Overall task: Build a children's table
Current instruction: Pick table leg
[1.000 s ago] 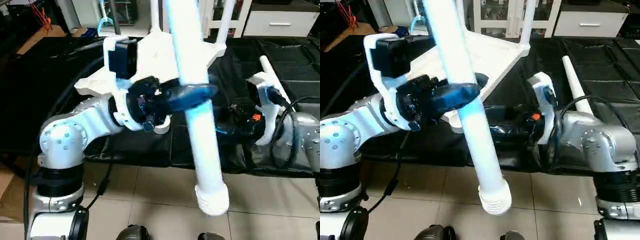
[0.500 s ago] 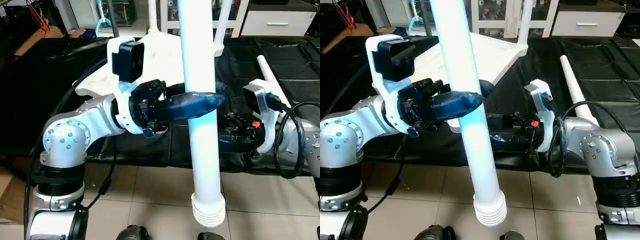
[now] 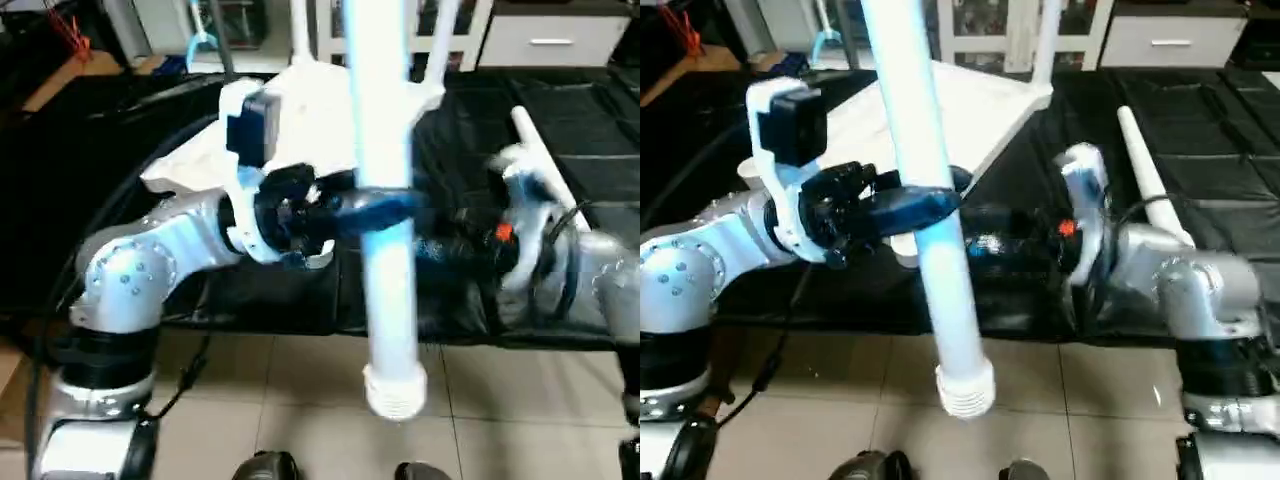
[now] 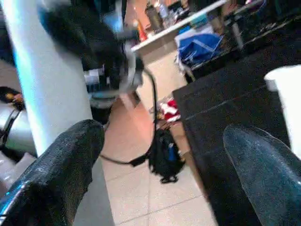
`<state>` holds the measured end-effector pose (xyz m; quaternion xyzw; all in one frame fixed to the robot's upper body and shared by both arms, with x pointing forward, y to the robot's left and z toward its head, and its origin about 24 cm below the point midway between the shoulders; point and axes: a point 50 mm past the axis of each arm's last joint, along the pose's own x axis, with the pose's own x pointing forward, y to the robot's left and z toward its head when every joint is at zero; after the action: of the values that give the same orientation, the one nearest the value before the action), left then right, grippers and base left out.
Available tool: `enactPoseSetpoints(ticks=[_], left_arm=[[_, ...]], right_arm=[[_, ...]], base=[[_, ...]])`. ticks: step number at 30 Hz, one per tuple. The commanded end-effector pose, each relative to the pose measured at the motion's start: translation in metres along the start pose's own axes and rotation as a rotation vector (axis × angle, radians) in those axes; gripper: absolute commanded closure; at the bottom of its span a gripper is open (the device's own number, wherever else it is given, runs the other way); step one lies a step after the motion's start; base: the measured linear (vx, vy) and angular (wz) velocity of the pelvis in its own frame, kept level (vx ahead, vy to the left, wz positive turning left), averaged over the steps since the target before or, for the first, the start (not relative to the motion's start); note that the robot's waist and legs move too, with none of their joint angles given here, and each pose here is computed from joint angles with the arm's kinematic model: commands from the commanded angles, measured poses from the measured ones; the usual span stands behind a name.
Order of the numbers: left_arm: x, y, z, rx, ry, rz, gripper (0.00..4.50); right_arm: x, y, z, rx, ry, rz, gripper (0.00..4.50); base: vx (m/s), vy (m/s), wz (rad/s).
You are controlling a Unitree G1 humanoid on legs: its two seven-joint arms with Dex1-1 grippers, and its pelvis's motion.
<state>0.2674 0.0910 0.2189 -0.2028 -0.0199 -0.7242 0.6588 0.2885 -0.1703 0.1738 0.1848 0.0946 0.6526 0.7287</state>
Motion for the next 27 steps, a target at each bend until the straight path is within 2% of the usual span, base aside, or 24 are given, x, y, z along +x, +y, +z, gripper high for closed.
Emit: enactPoseSetpoints(ticks=[1, 10, 13, 17, 22, 27], left_arm=[[-0.004, 0.0, 0.003, 0.029, 0.014, 0.027, 2.77], [-0.008, 0.008, 0.004, 0.048, 0.013, 0.067, 2.77], [-0.006, 0.008, 0.006, 0.054, 0.009, 0.062, 2.77], [0.0, 0.009, 0.006, 0.064, 0.006, 0.054, 2.77], [0.006, 0.01, 0.006, 0.076, 0.011, 0.044, 2.77], [0.009, 0.008, 0.004, 0.078, 0.033, 0.028, 2.77]], right_arm=[[-0.003, 0.006, 0.008, -0.02, 0.0, 0.035, 0.0], [-0.005, 0.02, 0.003, 0.021, 0.033, 0.148, 0.0], [0.0, 0.023, -0.003, 0.024, 0.068, 0.174, 0.0], [0.013, 0.019, -0.02, -0.016, 0.168, 0.136, 0.0], [0.031, 0.01, -0.026, -0.06, 0.191, 0.066, 0.0], [0.033, 0.012, -0.028, -0.059, 0.2, 0.083, 0.0]], base=[[0.0, 0.0, 0.0], [0.0, 0.0, 0.0], [0.0, 0.0, 0.0], [0.0, 0.0, 0.0], [0.0, 0.0, 0.0], [0.0, 0.0, 0.0]])
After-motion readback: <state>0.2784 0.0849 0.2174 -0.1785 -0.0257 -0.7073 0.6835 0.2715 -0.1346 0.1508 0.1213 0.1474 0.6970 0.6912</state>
